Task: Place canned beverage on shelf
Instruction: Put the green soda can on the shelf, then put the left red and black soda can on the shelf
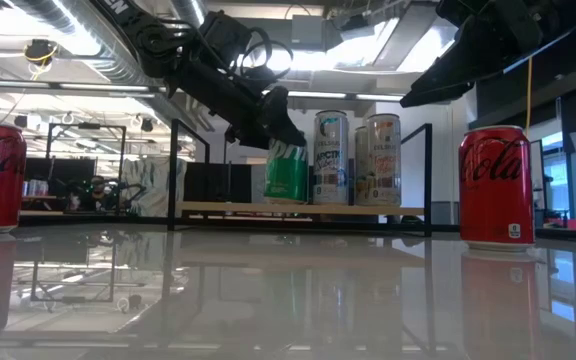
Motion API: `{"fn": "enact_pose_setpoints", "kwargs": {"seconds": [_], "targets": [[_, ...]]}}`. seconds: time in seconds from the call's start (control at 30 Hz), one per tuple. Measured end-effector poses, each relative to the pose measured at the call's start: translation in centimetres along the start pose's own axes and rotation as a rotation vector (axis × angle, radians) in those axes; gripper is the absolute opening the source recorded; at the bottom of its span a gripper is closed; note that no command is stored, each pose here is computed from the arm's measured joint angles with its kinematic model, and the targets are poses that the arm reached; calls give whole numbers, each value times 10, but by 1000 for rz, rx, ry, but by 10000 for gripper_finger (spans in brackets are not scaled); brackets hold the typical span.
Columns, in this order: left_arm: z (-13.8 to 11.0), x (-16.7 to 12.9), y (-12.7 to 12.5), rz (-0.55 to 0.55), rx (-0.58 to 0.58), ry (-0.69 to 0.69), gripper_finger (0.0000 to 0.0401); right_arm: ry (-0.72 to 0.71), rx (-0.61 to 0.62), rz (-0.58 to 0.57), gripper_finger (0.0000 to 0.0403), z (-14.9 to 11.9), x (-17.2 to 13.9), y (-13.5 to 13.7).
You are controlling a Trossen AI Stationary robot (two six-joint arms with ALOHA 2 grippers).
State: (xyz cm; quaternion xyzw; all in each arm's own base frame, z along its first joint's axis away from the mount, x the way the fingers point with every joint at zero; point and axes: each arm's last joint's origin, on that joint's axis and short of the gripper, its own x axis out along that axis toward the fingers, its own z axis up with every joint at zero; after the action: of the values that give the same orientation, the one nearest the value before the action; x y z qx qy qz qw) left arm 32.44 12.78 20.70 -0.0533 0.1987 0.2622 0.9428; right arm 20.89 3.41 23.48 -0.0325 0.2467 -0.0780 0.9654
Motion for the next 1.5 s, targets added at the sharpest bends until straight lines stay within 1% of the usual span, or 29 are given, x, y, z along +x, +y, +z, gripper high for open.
{"fn": "enact_pose_setpoints", "kwargs": {"seconds": [0.13, 0.47, 0.57, 0.73, 0.9, 1.0, 1.13, 1.2, 1.33, 1.4, 1.5], "targets": [[1, 0, 0, 0, -7, -5, 332, 0, 0, 1, 363, 0, 0, 0], [1, -1, 0, -1, -6, -4, 362, 0, 0, 1, 363, 0, 0, 0], [8, -5, -1, -6, -4, -25, 363, 0, 0, 1, 363, 0, 0, 0], [26, -22, -2, -14, 0, -53, 363, 2, -1, 2, 363, 0, 0, 0], [43, -46, -5, -29, 47, -79, 364, 3, -1, 2, 363, 0, 0, 0], [51, -65, -12, -61, 55, -99, 364, 4, -1, 2, 363, 0, 0, 0], [58, -96, -24, -104, 76, -93, 364, 3, -1, 2, 363, 0, 0, 0], [58, -112, -31, -116, 83, -72, 364, 3, -1, 2, 363, 0, 0, 0], [53, -141, -39, -86, 53, -7, 364, 2, -1, 2, 363, 0, 0, 0], [48, -153, -41, -68, 38, 37, 364, 1, -1, 3, 363, 0, 0, 0], [38, -171, -44, -82, -10, 128, 364, 1, -1, 3, 363, 0, 0, 0]]}}
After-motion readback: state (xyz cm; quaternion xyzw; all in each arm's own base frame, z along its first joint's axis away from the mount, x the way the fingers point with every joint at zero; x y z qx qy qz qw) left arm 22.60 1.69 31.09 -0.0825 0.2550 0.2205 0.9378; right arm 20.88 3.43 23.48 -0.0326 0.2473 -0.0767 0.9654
